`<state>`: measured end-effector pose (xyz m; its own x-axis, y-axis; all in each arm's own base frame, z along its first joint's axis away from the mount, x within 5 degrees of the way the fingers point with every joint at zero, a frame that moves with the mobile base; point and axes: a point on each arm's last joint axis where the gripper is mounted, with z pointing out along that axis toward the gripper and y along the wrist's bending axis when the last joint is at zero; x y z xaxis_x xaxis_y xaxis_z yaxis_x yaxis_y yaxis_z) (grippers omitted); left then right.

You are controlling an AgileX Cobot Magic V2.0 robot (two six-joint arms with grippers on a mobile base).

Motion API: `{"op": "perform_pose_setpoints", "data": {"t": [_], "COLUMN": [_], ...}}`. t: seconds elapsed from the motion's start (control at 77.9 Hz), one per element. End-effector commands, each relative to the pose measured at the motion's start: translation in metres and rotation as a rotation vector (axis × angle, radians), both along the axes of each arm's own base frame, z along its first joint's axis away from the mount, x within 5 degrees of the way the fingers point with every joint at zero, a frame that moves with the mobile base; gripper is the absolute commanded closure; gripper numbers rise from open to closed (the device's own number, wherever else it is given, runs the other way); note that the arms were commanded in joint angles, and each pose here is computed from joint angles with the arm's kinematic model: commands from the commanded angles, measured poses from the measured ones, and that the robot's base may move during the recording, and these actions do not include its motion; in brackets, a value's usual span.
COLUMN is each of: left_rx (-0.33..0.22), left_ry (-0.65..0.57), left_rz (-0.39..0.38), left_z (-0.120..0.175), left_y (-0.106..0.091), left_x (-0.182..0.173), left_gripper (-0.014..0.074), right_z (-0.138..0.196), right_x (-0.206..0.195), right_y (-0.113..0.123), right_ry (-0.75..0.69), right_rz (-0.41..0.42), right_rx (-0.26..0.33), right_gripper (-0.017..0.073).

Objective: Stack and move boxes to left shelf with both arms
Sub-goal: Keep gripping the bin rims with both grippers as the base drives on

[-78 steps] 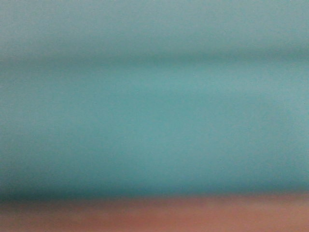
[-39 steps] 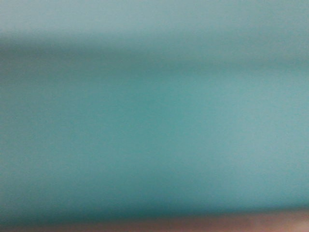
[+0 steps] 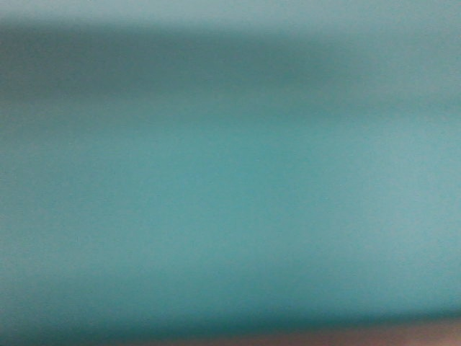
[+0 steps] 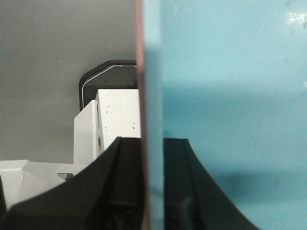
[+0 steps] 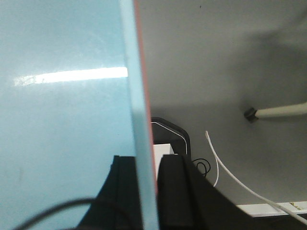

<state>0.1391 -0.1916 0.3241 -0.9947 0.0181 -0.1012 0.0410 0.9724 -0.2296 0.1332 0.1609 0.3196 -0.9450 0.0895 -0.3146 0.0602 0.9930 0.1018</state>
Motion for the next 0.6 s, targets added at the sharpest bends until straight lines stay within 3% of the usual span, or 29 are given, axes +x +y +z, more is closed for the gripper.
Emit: {"op": "perform_pose_setpoints", "data": {"t": [0.0, 0.59], "left_rx": [-0.079, -0.079], "left_ry": [0.056, 0.053], "left_rz": [-0.009, -0.009], "left_z": [0.0172, 0.0172], "left_y": [-0.0001, -0.0002], "left_x": [-0.0131, -0.0129], "left_gripper": [0.0587, 0.0587], "right_z": [0.0147, 0.0147], "right_x": [0.0005, 0.0005], "right_y": [-0.006, -0.0059], "right_ry": [-0.053, -0.053], "right_rz": [-0.013, -0.012], "right_rx": [0.013, 0.014], "right_gripper": [0.0503, 0.0503]}}
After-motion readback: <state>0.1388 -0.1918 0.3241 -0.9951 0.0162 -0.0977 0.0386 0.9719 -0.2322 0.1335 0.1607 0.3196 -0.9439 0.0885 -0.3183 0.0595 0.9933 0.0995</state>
